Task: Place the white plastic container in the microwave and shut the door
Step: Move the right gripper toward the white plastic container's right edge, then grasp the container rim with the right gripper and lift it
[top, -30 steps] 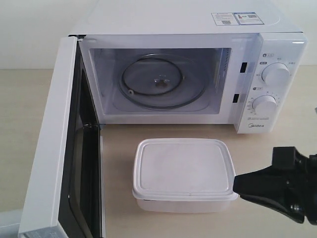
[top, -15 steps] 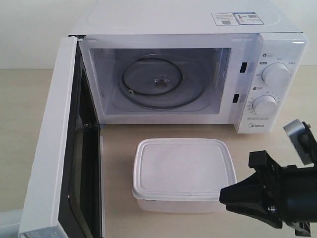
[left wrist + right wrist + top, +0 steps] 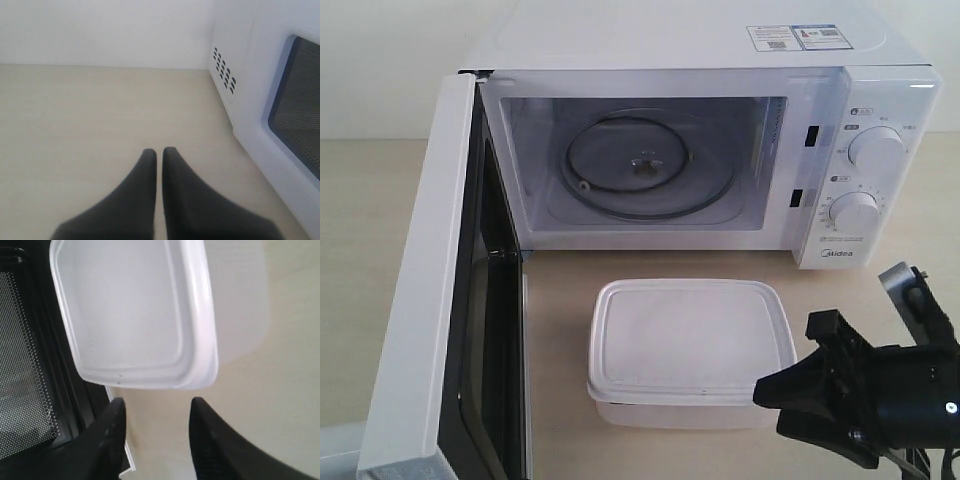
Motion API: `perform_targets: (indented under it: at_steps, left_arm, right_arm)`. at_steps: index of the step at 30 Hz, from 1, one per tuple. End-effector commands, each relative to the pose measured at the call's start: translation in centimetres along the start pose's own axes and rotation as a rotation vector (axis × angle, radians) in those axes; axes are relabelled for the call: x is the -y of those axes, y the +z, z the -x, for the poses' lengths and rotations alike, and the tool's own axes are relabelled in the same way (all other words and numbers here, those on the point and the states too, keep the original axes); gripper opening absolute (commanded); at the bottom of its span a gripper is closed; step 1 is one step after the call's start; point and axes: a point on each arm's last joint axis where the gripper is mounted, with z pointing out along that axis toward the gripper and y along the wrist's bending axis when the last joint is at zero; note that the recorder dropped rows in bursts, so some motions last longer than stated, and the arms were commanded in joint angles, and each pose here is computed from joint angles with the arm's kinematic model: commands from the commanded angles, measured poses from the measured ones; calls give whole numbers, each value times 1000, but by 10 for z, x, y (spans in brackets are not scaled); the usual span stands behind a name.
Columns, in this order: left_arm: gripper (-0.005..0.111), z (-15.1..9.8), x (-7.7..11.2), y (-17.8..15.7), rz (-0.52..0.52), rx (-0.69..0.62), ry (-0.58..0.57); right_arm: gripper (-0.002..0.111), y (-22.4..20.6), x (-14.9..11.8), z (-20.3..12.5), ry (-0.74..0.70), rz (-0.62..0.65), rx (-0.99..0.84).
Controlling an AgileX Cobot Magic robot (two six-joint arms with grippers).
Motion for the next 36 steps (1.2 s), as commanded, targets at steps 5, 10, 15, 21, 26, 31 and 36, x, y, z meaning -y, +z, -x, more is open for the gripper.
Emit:
perform_targets:
  at_steps: [5,10,15,21,26,31,36]
  left_arm:
    - [4,-1,0,0,2,0,-9]
    - [4,-1,0,0,2,0,-9]
    - [4,-1,0,0,2,0,-9]
    - [4,-1,0,0,2,2,-9]
    - [4,-1,0,0,2,2,-9]
    - [4,-1,0,0,2,2,-9]
    - [4,-1,0,0,2,2,-9]
  right_arm:
    - [41,1,1,5,-7,-34,32]
    - [41,6,3,13,1,-46,24]
    - [41,15,-4,31,13,-11,18]
    - [41,14,-22,65,-64,-39,132]
    - [41,12,-40,88,-133,-27,202]
    - [41,4,-45,92,-135,-67,270]
    - [41,-6,-52,65,-72,43,201]
